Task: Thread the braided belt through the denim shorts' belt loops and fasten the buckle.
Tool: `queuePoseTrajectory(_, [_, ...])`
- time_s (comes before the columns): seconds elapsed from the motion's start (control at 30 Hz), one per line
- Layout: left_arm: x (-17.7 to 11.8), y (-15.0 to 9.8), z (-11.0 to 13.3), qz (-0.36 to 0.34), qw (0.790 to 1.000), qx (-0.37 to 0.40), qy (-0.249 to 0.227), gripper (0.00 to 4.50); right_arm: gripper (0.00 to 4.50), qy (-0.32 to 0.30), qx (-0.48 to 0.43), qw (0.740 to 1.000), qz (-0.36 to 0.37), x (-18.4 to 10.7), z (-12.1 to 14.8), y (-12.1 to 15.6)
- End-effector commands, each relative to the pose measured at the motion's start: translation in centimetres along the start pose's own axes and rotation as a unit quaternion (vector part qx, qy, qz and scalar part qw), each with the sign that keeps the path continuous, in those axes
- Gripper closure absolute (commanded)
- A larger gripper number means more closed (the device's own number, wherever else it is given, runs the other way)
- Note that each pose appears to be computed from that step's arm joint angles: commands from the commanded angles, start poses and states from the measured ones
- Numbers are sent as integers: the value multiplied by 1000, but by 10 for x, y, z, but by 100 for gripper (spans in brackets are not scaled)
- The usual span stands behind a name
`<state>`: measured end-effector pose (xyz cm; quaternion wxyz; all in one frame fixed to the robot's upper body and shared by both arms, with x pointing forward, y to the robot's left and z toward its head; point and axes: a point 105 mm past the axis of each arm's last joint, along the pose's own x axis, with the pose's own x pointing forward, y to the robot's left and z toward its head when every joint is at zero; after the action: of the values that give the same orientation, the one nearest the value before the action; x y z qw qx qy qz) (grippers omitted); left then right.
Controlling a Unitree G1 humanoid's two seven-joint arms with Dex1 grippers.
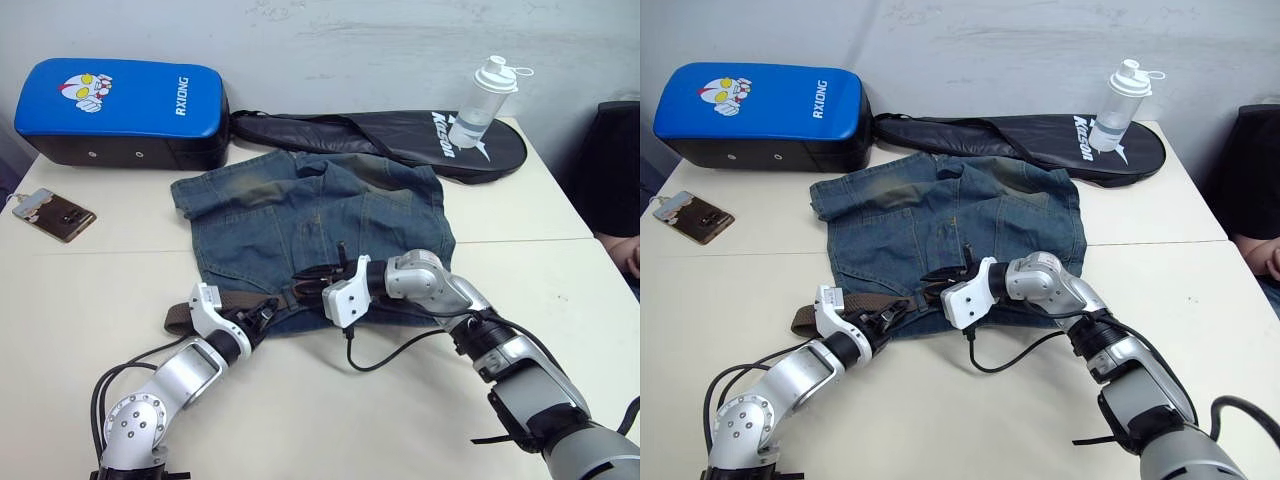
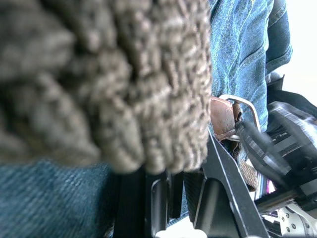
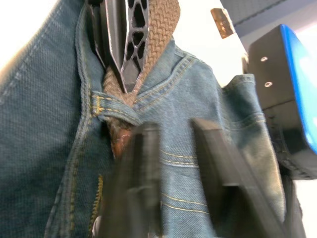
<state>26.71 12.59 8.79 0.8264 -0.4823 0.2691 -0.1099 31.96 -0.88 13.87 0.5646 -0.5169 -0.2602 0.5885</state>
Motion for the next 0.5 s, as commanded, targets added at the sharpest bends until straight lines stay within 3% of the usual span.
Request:
queuePoseTrajectory(0.03, [1, 30, -11, 63, 998, -6, 21, 450, 118, -17, -38, 999, 12, -5, 11, -1])
queuePoseTrajectory(0.5, [1, 30, -12, 62, 998, -8, 21, 450, 118, 34, -76, 996, -12, 3, -5, -13])
